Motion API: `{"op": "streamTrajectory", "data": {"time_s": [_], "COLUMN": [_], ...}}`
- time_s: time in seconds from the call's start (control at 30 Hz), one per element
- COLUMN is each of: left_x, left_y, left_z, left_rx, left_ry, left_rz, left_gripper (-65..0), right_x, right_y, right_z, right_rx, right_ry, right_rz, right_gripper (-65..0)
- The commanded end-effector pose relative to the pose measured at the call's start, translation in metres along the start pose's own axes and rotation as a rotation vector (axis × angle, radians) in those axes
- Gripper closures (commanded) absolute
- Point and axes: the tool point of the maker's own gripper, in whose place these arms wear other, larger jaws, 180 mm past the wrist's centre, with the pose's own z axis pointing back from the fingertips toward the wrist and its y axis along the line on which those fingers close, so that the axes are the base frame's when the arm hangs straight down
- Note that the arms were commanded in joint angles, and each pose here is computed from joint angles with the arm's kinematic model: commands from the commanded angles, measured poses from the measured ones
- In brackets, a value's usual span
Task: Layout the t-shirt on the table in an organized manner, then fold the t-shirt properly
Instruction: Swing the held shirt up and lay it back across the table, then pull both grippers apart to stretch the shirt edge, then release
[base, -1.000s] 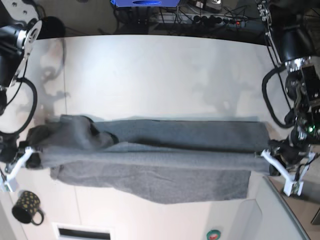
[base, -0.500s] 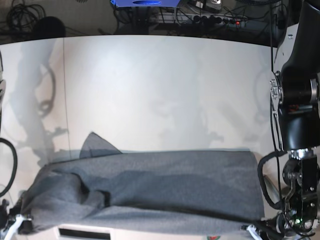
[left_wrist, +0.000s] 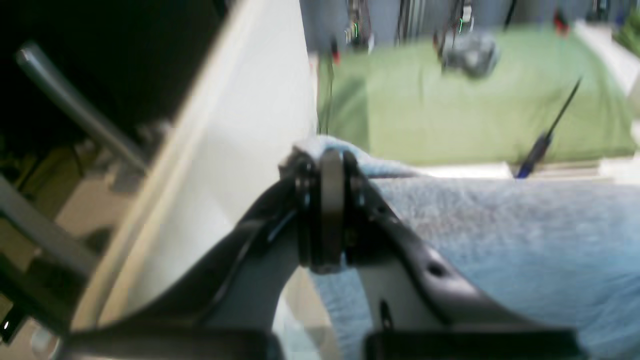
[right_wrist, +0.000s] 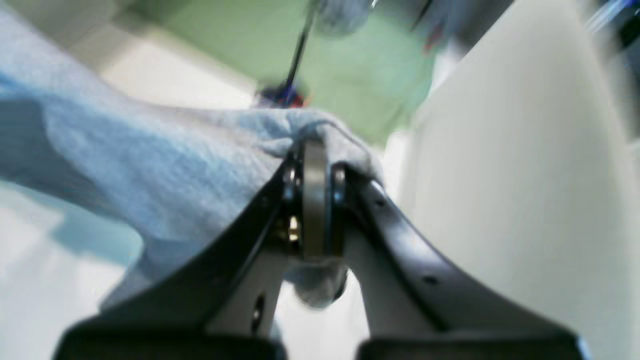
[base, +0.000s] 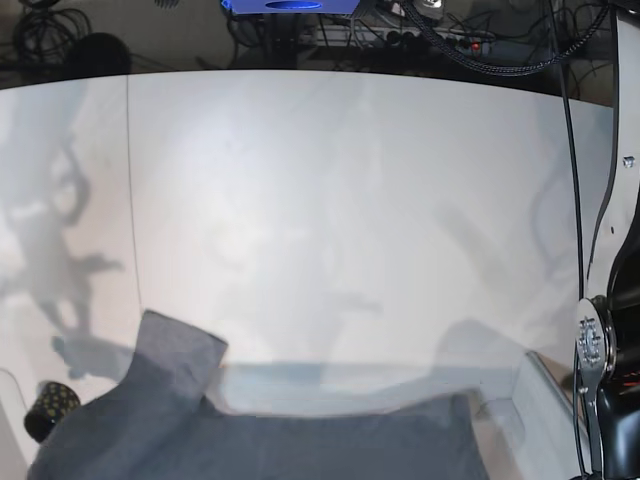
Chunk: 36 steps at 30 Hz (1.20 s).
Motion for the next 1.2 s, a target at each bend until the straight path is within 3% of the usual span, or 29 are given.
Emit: {"op": "streamTrajectory", "data": {"time_s": [0.0, 0.13, 0.2, 0.27, 0.33, 0.5, 0.6, 0.7, 0.77, 0.87, 1.17], "left_x": [0.013, 0.024, 0.036, 0.050, 0.074, -0.049, -0.143, -0.237, -0.280, -0.316, -0.374], "left_y": [0.000, 0.008, 0.033, 0.051, 0.066, 0.032, 0.001, -0.006, -0.003, 0.002, 0.014], "left_z": [0.002, 0.009, 0.026, 0.050, 0.083, 0.125, 0.150, 0.176, 0.193, 0.213, 0.251], "left_rx": [-0.001, 0.011, 0.048, 0.077, 0.118, 0.118, 0.057, 0.018, 0.014, 0.016, 0.037], "left_ry": [-0.024, -0.057, -0.069, -0.074, -0.121, 0.012, 0.147, 0.344, 0.440, 0.469, 0.601], "left_rz": [0.007, 0.019, 0.058, 0.088, 0.077, -0.178, -0.251, -0.249, -0.232, -0.213, -0.177], "left_gripper": [0.0, 0.0, 0.0, 0.0, 0.0, 0.0, 0.0, 0.0, 0.0, 0.0, 0.0], "right_x": [0.040, 0.075, 0.082, 0.048, -0.012, -0.207, -0.287, -0.343, -0.370, -0.391, -0.406], "right_y": [-0.016, -0.031, -0.036, -0.033, -0.026, 0.056, 0.124, 0.189, 0.219, 0.244, 0.253], "right_z": [0.019, 0.062, 0.088, 0.101, 0.103, 0.094, 0.106, 0.128, 0.142, 0.159, 0.172], "right_rx": [-0.037, -0.119, -0.179, -0.215, -0.217, -0.059, 0.046, 0.140, 0.181, 0.212, 0.218], "right_ry": [-0.103, -0.184, -0.154, -0.053, 0.069, 0.341, 0.432, 0.511, 0.568, 0.622, 0.669], "right_rz": [0.020, 0.136, 0.207, 0.223, 0.186, -0.030, -0.152, -0.243, -0.301, -0.345, -0.367], "right_gripper": [0.0, 0.0, 0.0, 0.0, 0.0, 0.0, 0.0, 0.0, 0.0, 0.0, 0.0]}}
